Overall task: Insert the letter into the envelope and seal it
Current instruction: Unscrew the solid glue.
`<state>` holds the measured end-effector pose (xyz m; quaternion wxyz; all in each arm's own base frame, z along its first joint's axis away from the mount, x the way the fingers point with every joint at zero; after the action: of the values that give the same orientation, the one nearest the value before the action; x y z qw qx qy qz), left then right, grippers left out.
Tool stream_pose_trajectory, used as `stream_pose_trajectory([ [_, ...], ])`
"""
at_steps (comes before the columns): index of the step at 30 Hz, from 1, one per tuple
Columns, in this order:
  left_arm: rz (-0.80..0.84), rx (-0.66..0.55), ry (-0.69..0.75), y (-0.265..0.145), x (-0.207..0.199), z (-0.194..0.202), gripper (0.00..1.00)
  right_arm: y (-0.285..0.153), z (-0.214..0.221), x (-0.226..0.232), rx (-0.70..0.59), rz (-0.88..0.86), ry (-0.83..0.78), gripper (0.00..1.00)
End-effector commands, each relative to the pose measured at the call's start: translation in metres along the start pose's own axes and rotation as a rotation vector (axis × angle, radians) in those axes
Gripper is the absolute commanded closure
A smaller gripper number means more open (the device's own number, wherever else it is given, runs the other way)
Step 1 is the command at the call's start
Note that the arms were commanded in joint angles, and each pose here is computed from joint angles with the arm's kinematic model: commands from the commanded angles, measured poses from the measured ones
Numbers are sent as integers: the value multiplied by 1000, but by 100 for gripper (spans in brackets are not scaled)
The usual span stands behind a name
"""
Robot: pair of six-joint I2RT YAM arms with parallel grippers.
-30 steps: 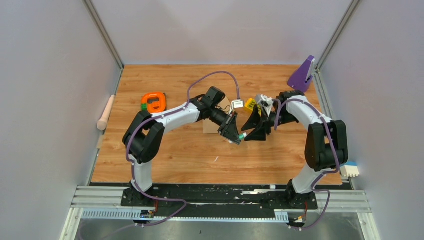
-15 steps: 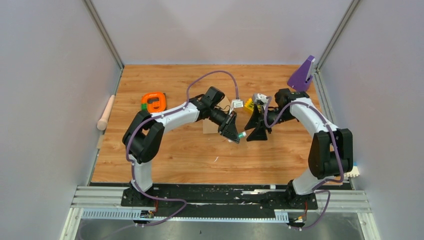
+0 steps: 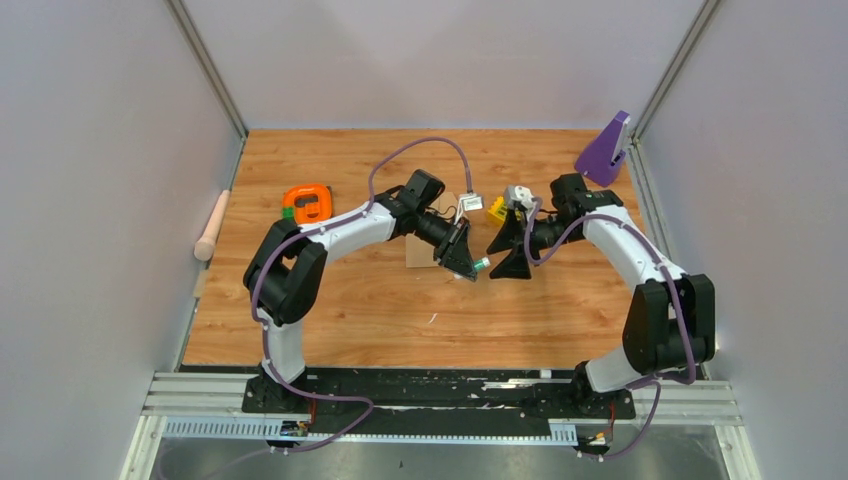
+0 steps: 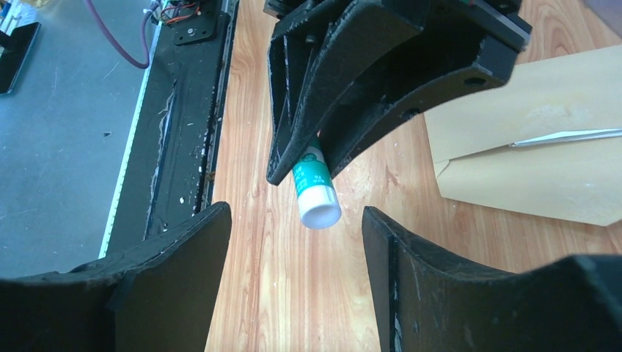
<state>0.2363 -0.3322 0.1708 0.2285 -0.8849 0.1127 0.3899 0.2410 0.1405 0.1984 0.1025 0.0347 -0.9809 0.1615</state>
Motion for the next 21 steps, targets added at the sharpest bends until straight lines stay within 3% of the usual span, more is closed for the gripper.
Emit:
stream_pose_trajectory([
  [1,36,-24,47,-4,-12,-9,100,13,-3,-1,-26,-46,-11,33],
  [21,65,-22,43,-4,-14,-9,100,20,-4,1,-31,-72,-4,44],
])
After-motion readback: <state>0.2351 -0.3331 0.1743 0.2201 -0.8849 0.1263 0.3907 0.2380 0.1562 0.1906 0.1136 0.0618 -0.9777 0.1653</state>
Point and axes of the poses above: each gripper's point midway between its finger pads, its own y axis out along the fingers, its own x axis along the line the jaws close on, z = x × y, the point moved 6 cm from there along -y, back along the fingers, and after that the axes turned 3 degrees about -y, right-handed, at the moved point
